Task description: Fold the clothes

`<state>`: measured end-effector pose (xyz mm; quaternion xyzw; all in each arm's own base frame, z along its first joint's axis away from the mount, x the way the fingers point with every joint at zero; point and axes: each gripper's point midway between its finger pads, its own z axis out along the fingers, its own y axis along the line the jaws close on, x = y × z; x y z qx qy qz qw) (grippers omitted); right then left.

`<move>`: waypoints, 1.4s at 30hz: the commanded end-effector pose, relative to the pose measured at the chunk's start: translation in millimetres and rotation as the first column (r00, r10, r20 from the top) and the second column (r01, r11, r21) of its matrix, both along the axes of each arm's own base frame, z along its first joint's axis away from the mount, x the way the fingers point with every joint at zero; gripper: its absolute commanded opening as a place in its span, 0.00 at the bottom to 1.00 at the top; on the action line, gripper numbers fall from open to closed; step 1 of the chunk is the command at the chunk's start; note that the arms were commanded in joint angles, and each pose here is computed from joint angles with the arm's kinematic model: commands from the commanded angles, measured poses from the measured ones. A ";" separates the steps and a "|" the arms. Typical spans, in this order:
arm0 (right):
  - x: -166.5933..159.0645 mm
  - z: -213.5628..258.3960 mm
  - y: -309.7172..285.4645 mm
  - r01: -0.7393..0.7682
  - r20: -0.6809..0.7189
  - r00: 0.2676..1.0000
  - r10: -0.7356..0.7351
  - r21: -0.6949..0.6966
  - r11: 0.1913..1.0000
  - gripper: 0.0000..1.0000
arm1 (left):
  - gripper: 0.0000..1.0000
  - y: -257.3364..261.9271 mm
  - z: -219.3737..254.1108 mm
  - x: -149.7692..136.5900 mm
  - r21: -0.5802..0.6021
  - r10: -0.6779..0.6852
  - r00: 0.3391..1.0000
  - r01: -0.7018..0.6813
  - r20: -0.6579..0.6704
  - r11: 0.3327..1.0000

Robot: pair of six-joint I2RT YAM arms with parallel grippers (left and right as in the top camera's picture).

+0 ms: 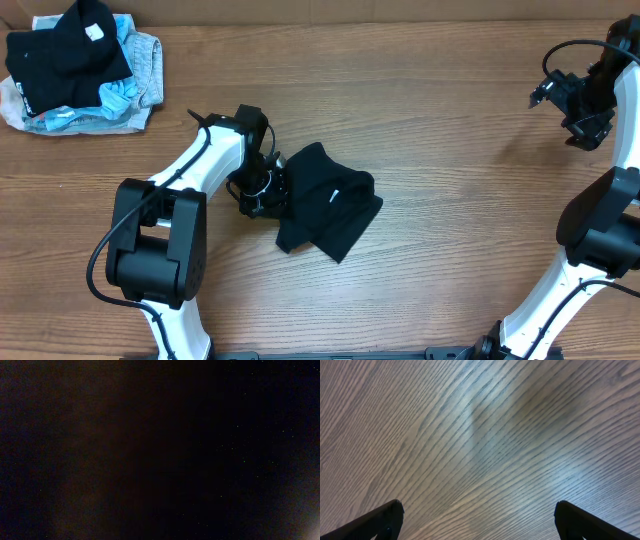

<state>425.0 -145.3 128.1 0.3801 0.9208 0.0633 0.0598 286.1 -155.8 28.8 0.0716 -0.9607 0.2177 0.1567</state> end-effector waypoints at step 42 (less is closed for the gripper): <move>5.1 12.9 0.3 -0.003 0.039 0.999 0.004 -0.010 1.000 1.00 | 0.11 -111.2 54.8 33.8 -0.445 -0.120 0.922 0.288 0.368 0.848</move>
